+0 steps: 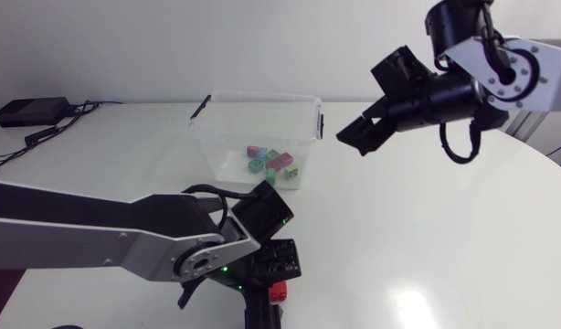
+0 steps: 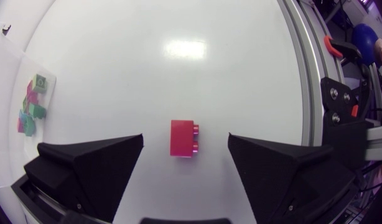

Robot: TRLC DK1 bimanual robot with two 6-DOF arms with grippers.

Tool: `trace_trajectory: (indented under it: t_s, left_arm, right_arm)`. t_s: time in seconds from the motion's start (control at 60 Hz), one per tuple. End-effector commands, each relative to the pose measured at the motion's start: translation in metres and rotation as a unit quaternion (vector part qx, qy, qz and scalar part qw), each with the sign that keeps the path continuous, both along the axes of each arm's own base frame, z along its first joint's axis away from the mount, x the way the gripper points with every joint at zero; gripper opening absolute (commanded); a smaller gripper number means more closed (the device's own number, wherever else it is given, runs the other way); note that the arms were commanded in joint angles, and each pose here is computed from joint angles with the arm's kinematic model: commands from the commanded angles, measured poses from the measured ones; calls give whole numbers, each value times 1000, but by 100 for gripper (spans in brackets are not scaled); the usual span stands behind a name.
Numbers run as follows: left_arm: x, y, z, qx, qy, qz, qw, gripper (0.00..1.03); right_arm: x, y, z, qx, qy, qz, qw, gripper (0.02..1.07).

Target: Place the duplo bricks in the container

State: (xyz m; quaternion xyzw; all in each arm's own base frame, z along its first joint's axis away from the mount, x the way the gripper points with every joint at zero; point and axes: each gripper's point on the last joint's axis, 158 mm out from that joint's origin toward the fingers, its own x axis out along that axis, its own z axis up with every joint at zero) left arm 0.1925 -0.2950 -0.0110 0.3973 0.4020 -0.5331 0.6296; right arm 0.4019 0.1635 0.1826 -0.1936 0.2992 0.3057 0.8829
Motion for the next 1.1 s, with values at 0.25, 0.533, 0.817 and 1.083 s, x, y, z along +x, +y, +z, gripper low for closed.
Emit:
trace_trajectory:
  t_s: [0.25,0.533,0.817,1.083]
  left_arm:
    - [-8,-15,-13,28,31,-5,999,44]
    - [-11,-4,-26,59,44,-1,997,31]
    - [13,-8,16,33,-2,18,999,29]
    - [96,2,97,-39,-78,101,991,30]
  right_arm:
    - [-54,-46,-42,0,21,-11,1000,102]
    - [-100,-67,-97,-7,47,-23,999,102]
    - [-110,-82,-102,-4,48,-44,998,102]
    - [-118,-95,-105,-3,40,-70,997,102]
